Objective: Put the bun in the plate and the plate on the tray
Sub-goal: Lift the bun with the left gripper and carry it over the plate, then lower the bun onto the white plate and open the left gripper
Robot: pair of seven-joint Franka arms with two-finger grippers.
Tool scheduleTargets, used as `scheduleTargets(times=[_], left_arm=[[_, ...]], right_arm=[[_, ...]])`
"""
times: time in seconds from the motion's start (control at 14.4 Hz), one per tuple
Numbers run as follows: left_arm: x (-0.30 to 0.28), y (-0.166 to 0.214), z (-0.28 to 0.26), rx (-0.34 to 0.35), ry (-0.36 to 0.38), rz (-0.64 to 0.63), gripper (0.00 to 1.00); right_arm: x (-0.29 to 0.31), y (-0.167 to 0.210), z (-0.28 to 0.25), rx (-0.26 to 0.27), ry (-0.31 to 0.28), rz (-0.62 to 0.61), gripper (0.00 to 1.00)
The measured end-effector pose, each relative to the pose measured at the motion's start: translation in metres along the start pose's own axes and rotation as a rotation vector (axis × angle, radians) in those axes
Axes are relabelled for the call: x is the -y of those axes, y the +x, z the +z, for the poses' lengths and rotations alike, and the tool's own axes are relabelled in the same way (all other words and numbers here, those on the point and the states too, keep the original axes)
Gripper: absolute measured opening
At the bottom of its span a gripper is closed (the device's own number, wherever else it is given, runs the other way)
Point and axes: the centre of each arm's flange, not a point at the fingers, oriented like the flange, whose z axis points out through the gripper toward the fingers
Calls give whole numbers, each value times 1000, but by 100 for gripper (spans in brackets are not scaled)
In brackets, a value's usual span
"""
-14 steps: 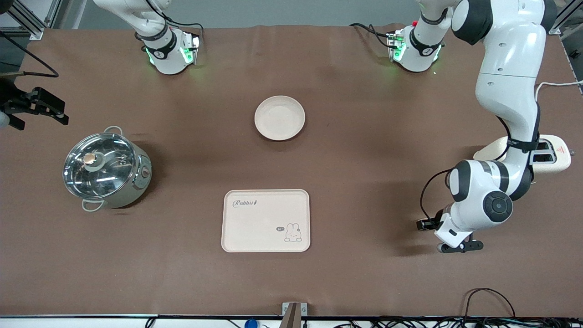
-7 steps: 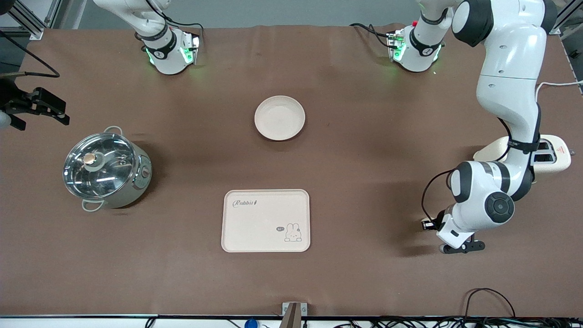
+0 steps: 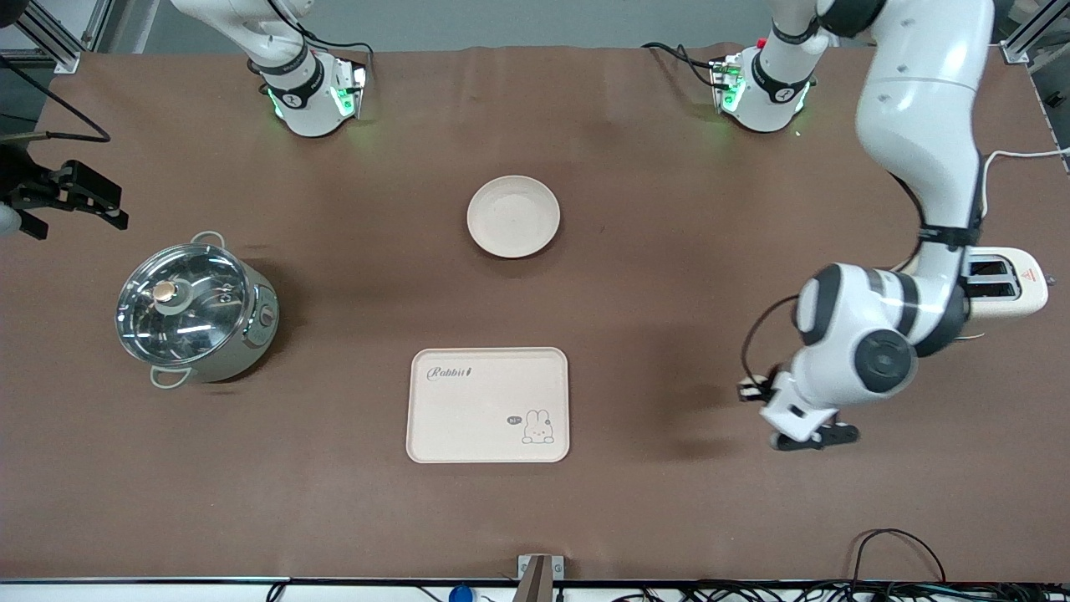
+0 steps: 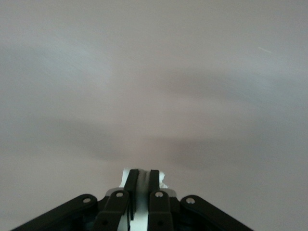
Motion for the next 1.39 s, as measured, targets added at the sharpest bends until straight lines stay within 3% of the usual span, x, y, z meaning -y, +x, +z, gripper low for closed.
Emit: scheduleTargets(times=[0.28, 0.49, 0.76, 1.18, 1.39], left_arm=[[-155, -107, 5, 14, 35, -105, 14], [-222, -177, 16, 34, 43, -139, 14], [-270, -241, 32, 103, -8, -210, 14], [-319, -333, 77, 116, 17, -307, 16], [-324, -372, 111, 108, 6, -340, 22]], right_arm=[[-1, 0, 0, 0, 0, 1, 100], [-1, 0, 0, 0, 0, 2, 100], [-2, 0, 1, 2, 0, 0, 100], [-19, -3, 2, 3, 0, 22, 100], [-20, -3, 2, 3, 0, 23, 100]])
